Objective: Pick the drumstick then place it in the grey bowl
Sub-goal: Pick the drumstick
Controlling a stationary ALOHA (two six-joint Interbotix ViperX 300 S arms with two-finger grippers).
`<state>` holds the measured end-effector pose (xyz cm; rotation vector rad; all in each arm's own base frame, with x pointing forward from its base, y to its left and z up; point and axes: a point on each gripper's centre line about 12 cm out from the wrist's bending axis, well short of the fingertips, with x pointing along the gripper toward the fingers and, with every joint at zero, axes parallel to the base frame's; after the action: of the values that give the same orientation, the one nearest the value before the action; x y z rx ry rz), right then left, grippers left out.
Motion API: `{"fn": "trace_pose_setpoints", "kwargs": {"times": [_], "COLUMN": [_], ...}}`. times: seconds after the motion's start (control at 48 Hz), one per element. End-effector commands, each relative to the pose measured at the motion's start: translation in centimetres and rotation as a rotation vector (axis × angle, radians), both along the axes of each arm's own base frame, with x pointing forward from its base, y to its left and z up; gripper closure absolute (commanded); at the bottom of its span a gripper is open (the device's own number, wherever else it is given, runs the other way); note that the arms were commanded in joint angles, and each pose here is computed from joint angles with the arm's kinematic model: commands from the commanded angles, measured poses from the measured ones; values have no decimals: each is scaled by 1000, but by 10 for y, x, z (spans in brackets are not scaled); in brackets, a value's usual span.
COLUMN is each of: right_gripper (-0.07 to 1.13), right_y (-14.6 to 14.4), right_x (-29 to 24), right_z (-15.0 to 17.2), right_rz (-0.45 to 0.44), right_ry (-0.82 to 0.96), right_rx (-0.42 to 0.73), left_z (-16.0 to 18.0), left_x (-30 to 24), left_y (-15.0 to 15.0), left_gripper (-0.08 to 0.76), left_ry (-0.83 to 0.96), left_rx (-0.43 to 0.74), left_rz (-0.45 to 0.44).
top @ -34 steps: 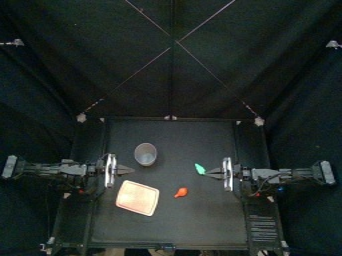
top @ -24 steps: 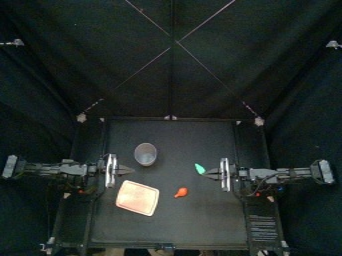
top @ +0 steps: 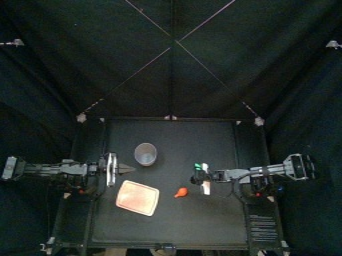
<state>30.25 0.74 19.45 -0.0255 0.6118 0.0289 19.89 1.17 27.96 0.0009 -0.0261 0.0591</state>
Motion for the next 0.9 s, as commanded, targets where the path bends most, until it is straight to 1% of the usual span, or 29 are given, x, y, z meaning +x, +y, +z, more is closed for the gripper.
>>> {"fn": "trace_pose_setpoints", "kwargs": {"times": [0.021, 0.125, 0.188, 0.229, 0.333, 0.646, 0.896], "right_gripper": [544, 216, 57, -15, -8, 8, 44], "right_y": [7, 7, 8, 8, 9, 18, 25], "right_x": [18, 27, 31, 35, 41, 60, 66], "right_z": [4, 2, 1, -2, -11, -57, -69], "right_rz": [16, 9, -1, -8, -12, 13, 21], "right_ry": [-3, 7, 12, 18, 52, 247, 311], "right_rx": [5, 16, 30, 40, 48, 30, 33], "left_z": [5, 5, 5, 5, 5, 3, -1], "left_x": [2, 2, 2, 2, 2, 1, 1], "left_y": [1, 1, 1, 1, 1, 1, 1], "left_gripper": [653, 653, 653, 653, 653, 653, 653], "left_ry": [-17, -21, -21, -21, -21, -15, -6], "left_rx": [3, 1, 1, 3, 1, 7, 6], "left_rz": [3, 3, 3, 3, 3, 4, 5]}}
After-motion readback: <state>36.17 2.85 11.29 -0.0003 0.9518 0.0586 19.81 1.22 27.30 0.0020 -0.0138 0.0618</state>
